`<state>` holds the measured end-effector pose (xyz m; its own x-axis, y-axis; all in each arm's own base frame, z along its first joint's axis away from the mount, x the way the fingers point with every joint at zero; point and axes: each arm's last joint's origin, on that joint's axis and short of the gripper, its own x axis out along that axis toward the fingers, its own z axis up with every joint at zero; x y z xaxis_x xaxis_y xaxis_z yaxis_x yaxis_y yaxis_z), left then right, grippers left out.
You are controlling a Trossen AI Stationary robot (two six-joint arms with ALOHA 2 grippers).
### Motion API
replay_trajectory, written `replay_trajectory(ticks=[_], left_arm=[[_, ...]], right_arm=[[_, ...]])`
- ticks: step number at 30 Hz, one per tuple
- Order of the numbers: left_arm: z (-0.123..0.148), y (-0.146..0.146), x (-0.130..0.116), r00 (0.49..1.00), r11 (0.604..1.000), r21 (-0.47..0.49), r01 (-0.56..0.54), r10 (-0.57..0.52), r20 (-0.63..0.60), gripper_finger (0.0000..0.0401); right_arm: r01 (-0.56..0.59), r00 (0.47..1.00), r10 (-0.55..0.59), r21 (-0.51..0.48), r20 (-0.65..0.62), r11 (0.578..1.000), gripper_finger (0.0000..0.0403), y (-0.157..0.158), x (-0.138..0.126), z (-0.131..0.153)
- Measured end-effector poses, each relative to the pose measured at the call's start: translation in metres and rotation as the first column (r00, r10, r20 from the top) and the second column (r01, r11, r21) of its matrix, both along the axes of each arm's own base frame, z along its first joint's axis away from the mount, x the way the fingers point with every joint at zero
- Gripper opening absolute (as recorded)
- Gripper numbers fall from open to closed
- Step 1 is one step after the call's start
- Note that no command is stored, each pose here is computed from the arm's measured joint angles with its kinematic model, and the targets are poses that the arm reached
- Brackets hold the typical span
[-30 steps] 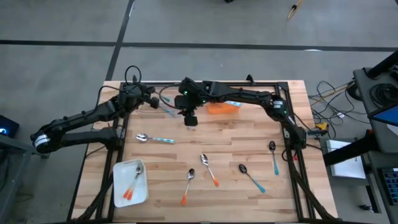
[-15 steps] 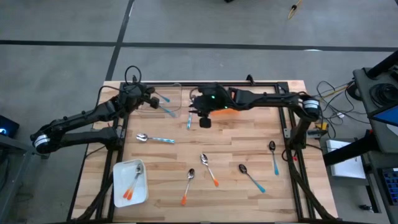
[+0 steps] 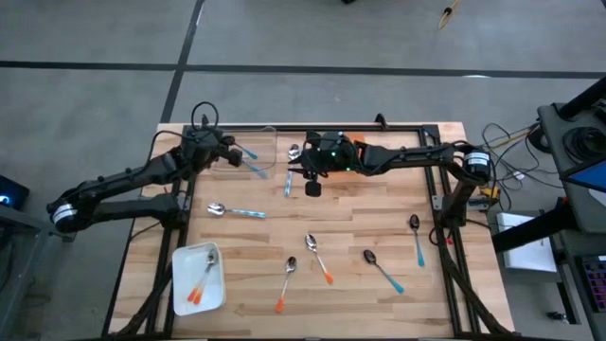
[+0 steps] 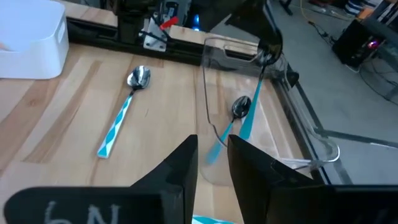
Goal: Sort silverware by color (type)
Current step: Put the blue spoon into the transparent bin
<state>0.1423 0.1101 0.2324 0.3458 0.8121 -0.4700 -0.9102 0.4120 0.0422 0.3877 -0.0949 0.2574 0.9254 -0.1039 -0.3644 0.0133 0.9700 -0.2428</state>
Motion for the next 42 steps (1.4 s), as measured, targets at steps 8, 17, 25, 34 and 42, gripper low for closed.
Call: replay_trajectory(ticks=[8,17,25,34,42], left_arm=[[-0.010,0.004,0.006,0.999,0.999,-0.035,-0.005,0.003,-0.048,0.0000],[-0.018,0.008,0.012,0.998,0.998,-0.060,-0.018,0.014,-0.069,0.0000],[-0.024,0.010,0.015,0.995,0.996,-0.082,-0.022,0.014,-0.098,0.0011],[-0.028,0.011,0.016,0.991,0.996,-0.083,-0.045,0.034,-0.126,0.0022],[-0.028,0.012,0.015,0.990,0.995,-0.069,-0.070,0.061,-0.125,0.0022]], right_arm=[[0.000,1.000,0.000,0.001,-0.001,1.000,0.0077,0.000,0.000,0.000],[0.005,1.000,-0.005,0.017,-0.001,1.000,0.0080,0.000,0.000,0.000],[0.006,1.000,-0.006,0.019,-0.003,1.000,0.0073,0.000,0.000,-0.001],[0.009,1.000,-0.009,0.028,-0.005,1.000,0.0078,0.000,0.000,-0.001],[0.009,1.000,-0.009,0.028,-0.005,1.000,0.0071,0.000,0.000,-0.001]])
